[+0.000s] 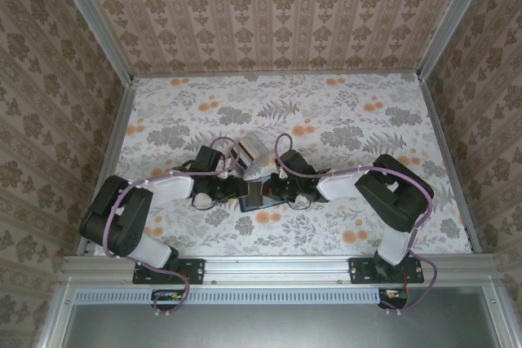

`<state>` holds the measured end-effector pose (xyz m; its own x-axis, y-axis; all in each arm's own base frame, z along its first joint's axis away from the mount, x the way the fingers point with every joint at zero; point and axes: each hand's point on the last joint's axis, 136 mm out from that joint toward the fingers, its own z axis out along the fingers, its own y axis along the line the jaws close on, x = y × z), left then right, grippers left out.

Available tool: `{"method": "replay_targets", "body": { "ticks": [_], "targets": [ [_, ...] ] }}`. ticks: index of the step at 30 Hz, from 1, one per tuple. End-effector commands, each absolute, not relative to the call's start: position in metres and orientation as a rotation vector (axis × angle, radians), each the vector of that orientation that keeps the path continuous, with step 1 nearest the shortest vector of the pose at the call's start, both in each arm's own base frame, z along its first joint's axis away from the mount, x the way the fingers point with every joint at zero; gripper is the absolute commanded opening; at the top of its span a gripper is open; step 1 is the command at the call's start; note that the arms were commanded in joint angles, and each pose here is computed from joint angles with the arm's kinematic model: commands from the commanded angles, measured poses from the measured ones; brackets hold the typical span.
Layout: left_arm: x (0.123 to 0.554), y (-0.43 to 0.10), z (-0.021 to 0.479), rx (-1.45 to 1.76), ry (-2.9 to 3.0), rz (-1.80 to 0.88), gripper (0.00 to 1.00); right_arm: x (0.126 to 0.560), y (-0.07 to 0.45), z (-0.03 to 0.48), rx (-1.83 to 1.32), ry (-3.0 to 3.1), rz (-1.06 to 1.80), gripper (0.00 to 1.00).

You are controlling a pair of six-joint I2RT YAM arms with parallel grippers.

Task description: Put the credit cards into the card holder

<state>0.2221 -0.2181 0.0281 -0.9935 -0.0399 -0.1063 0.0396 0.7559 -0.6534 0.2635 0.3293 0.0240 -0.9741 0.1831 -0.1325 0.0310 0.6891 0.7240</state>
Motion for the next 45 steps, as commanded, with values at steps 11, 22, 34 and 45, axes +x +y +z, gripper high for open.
{"method": "replay_targets", "body": {
  "ticks": [11, 22, 34, 45],
  "targets": [
    [0.222, -0.193, 0.023, -0.123, 2.841, -1.068, 0.09, 0.258, 0.342, 0.022, 0.032, 2.752, 1.172, 0.00],
    [0.230, -0.191, 0.012, -0.074, 2.880, -0.965, 0.00, 0.252, 0.353, 0.020, -0.088, 2.787, 1.172, 0.00],
    [0.229, -0.193, 0.015, -0.109, 2.850, -0.999, 0.00, 0.248, 0.336, 0.031, -0.078, 2.760, 1.086, 0.17],
    [0.224, -0.193, 0.017, 0.021, 2.886, -0.890, 0.03, 0.237, 0.285, 0.046, -0.157, 2.773, 0.771, 0.42]
  ]
}}
